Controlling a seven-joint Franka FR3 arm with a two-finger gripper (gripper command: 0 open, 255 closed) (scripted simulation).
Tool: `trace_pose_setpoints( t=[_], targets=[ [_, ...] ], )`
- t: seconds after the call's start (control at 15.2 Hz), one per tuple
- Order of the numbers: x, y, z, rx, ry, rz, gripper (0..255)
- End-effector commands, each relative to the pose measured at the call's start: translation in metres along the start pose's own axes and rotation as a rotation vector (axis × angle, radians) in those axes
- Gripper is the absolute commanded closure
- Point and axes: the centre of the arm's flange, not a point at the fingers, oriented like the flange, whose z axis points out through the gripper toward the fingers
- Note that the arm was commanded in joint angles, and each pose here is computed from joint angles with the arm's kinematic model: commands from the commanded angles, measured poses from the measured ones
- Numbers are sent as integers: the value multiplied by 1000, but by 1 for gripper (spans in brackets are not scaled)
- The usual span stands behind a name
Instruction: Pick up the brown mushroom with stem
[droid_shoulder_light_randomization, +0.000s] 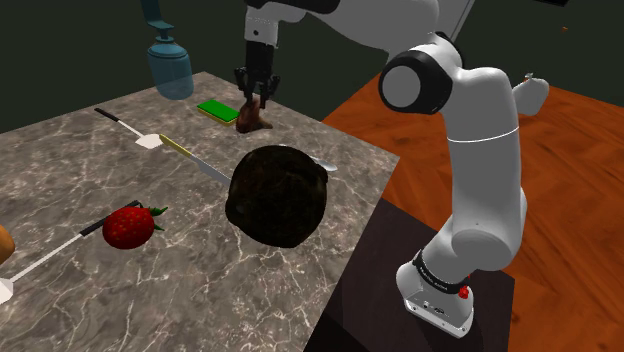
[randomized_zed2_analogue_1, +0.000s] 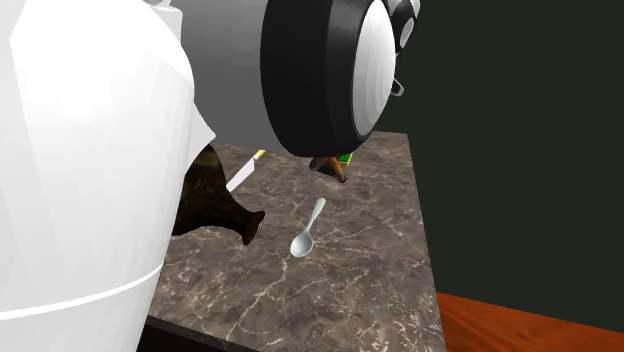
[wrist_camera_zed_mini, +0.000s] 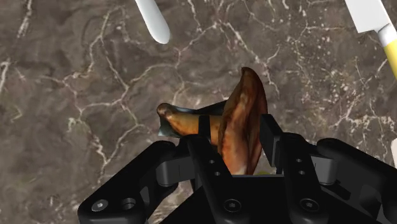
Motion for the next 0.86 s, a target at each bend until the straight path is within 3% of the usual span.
trace_pose_setpoints(
  t=[0.0,0.79],
  targets=[
    [-4,-3,-9,0,0,0,255],
    [-21,-16,-58,0,0,0,255]
  ],
)
